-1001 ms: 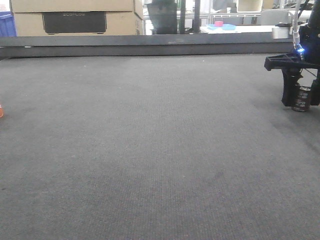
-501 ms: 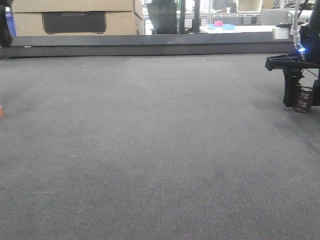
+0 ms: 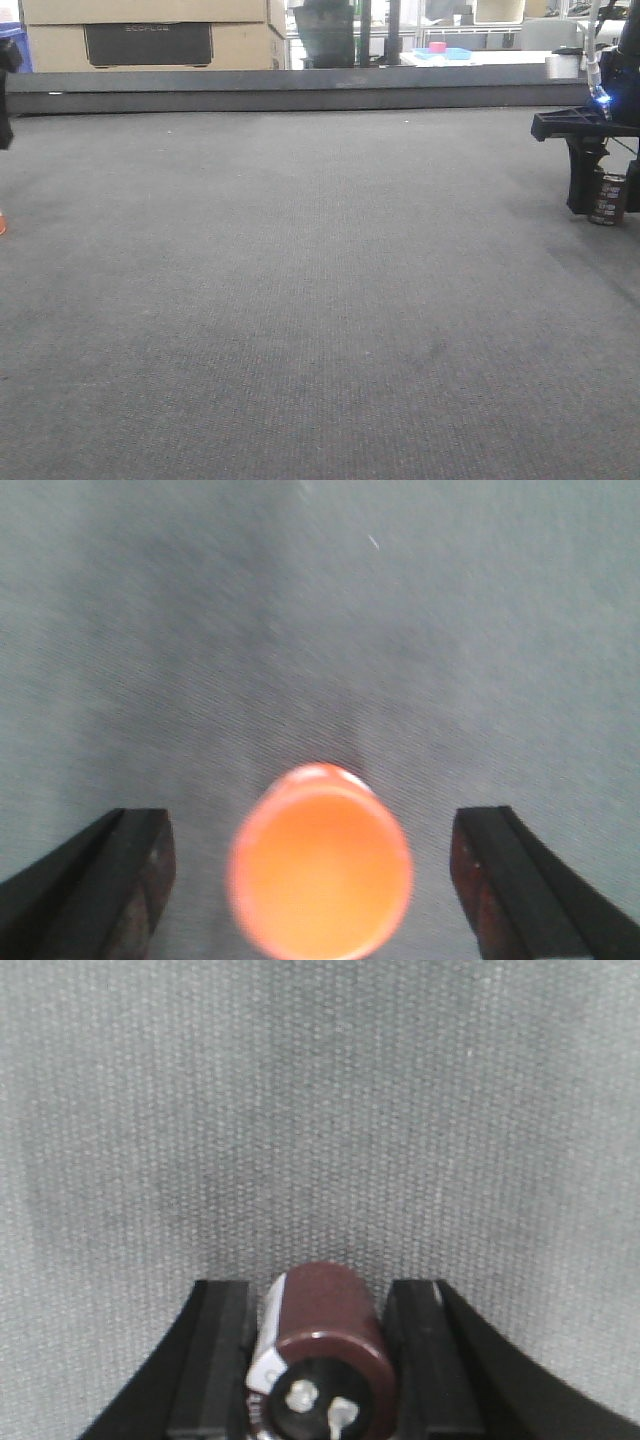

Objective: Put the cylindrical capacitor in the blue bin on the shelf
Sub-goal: 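Lower left gripper around the orange cylinder and close it, then lift the orange cylinder and brown capacitor off the table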

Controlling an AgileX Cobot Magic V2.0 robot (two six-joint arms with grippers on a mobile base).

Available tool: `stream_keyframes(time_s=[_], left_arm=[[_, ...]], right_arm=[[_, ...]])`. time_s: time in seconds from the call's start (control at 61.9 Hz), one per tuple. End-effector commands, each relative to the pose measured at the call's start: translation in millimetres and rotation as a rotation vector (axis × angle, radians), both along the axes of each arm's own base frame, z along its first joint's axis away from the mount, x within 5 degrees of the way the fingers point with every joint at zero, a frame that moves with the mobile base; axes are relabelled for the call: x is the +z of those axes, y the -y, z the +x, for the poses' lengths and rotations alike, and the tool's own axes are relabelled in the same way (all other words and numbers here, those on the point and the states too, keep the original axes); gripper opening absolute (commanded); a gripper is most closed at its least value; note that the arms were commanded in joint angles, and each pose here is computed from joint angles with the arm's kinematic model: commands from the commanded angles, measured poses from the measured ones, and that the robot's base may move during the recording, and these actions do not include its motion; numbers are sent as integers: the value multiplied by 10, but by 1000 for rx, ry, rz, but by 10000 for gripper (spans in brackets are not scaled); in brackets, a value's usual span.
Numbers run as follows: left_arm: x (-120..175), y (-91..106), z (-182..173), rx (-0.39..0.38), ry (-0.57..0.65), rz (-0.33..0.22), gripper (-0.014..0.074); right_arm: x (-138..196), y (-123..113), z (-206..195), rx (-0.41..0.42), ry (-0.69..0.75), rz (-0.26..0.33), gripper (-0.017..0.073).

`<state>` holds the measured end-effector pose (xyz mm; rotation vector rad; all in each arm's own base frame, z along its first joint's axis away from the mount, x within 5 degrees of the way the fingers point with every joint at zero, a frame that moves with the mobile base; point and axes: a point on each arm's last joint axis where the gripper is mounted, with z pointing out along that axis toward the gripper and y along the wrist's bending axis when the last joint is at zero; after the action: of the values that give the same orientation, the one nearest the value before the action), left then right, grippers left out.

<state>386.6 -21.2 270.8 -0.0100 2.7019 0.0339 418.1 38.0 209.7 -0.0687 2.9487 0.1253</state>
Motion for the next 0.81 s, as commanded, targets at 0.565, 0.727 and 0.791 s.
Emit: stream_keyframes(time_s=[0.565, 0.727, 0.791], left_arm=[[-321, -17, 113, -2, -95, 26, 459], [-321, -18, 113, -2, -95, 26, 347], [-321, -18, 113, -2, -95, 26, 237]], right_arm=[[35, 6, 18, -6, 29, 7, -162], [35, 6, 18, -6, 29, 7, -162], [35, 6, 18, -6, 29, 7, -162]])
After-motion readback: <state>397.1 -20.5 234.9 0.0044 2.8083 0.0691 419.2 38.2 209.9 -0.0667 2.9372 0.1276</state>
